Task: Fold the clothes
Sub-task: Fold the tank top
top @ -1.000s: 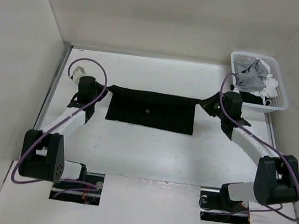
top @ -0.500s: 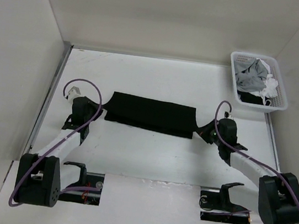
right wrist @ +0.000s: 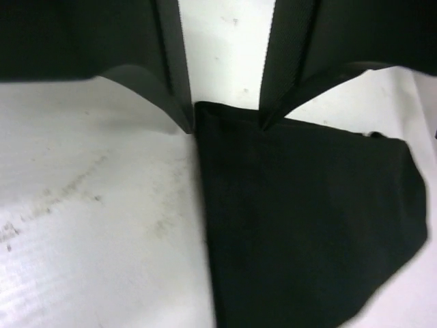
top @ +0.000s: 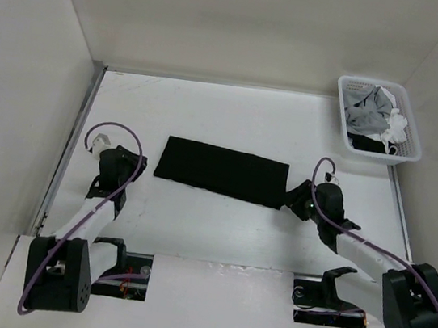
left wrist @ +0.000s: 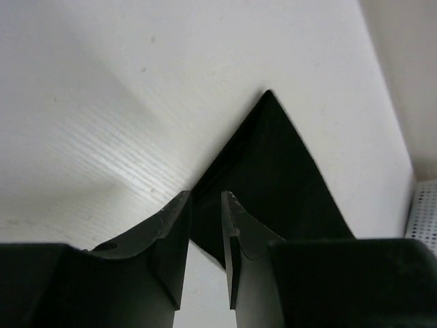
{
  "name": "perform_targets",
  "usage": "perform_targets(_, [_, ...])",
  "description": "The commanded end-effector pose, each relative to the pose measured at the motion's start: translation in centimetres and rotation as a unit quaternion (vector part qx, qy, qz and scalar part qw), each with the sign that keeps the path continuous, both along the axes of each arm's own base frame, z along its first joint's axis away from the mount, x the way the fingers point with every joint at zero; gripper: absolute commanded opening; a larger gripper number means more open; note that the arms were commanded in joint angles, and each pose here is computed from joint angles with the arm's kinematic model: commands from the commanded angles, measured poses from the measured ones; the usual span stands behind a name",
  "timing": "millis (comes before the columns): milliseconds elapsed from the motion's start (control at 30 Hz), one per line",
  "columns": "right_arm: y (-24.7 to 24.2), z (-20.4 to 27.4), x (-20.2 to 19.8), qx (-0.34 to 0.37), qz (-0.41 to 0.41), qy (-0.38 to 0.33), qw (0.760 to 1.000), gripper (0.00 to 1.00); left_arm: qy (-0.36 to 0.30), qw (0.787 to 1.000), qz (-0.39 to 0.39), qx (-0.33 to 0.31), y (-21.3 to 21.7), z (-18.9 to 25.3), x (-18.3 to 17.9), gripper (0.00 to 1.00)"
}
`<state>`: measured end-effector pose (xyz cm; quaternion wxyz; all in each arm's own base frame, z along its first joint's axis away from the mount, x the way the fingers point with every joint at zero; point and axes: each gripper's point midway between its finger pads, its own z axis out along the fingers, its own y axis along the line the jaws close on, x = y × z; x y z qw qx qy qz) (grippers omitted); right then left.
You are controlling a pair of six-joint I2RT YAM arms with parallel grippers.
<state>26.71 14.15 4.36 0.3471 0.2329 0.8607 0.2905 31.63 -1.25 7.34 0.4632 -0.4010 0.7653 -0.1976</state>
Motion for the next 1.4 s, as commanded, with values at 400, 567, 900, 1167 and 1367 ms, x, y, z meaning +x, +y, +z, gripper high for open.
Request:
perform_targets(400, [0.3,-0.8,4.2,0.031,-0.034,0.012,0.999,0.34,-0.118,0.984,-0.136,-0.004,-10.9,8.1,2.8,0.23])
perform_targets(567, [-0.1,-0.4,4.9,0.064,-0.059,0.008,0.996,0.14,-0.134,0.977,-0.165,-0.01,-13.2,9.1,2.8,0.23])
perform_targets(900, [-4.1,3.7,4.2,0.03,-0.107,-0.056,0.992,0.0,-0.134,0.972,-0.194,-0.014,-15.2,9.0,2.3,0.23])
perform_targets(1167, [-3.3,14.5,4.8,-0.083,-0.085,-0.161,0.98,0.0,-0.146,0.968,-0.204,-0.019,-15.4,10.0,1.9,0.23])
perform_targets(1367, [3.8,17.4,6.6,-0.157,0.025,-0.177,0.971,0.0,-0.154,0.968,-0.196,-0.029,-13.7,10.4,1.2,0.23])
